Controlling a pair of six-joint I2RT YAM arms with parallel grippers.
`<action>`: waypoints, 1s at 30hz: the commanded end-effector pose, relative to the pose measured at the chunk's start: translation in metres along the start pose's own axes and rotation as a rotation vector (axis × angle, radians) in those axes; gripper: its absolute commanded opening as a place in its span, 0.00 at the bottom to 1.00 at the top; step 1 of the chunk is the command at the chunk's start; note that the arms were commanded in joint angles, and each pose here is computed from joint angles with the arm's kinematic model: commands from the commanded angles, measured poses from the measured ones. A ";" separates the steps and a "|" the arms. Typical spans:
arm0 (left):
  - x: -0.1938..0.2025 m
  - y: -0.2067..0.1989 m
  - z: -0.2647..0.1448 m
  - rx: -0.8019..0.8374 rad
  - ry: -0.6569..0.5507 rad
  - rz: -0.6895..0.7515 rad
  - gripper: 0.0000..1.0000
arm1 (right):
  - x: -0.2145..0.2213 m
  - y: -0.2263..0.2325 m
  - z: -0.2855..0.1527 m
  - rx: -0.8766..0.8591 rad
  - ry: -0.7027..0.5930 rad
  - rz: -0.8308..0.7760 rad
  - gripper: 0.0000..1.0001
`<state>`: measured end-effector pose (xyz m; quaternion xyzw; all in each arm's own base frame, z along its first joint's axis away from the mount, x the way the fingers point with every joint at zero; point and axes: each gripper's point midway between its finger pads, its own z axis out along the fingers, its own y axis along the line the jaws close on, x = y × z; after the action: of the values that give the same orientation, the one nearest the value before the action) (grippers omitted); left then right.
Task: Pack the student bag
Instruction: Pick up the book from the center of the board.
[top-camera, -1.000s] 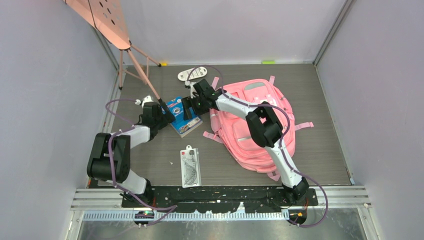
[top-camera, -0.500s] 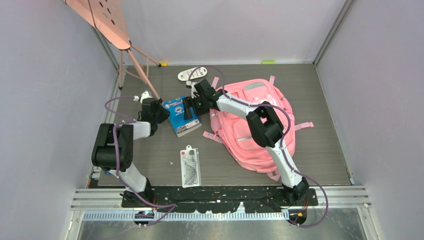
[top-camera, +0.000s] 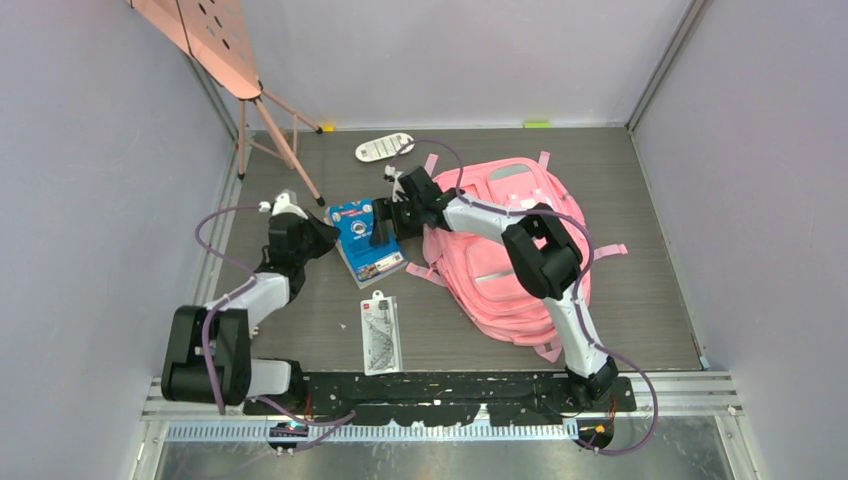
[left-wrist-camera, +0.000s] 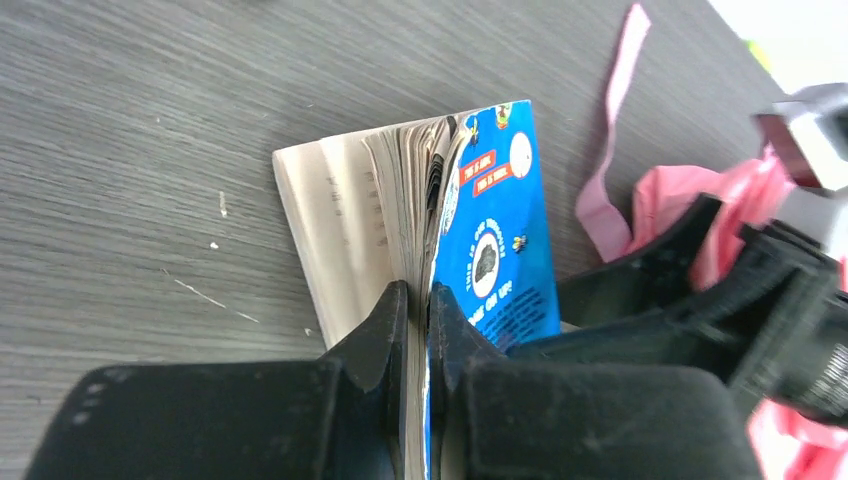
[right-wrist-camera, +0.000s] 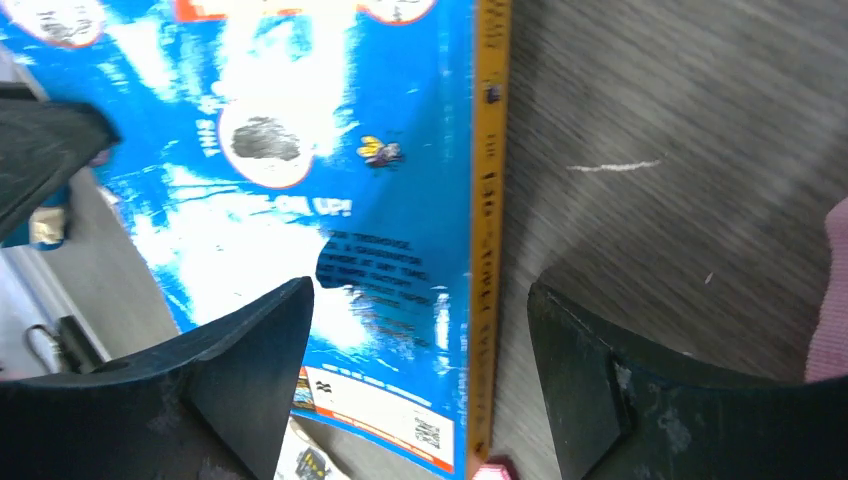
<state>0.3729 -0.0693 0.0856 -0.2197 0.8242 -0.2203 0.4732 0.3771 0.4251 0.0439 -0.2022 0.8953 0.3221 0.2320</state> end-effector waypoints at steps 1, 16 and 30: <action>-0.032 -0.031 -0.029 0.138 -0.098 0.041 0.00 | -0.026 0.011 -0.027 -0.099 -0.079 0.126 0.85; -0.062 -0.082 -0.116 0.344 -0.221 0.135 0.00 | -0.039 0.070 -0.067 -0.565 -0.178 0.077 0.87; -0.068 -0.112 -0.145 0.481 -0.238 0.134 0.00 | -0.061 0.117 -0.098 -0.802 -0.298 -0.042 0.83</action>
<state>0.2963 -0.0906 0.2144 -0.1022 0.7465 -0.3172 0.5759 0.3487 0.4486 0.1394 -0.2018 0.7185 0.6259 0.2264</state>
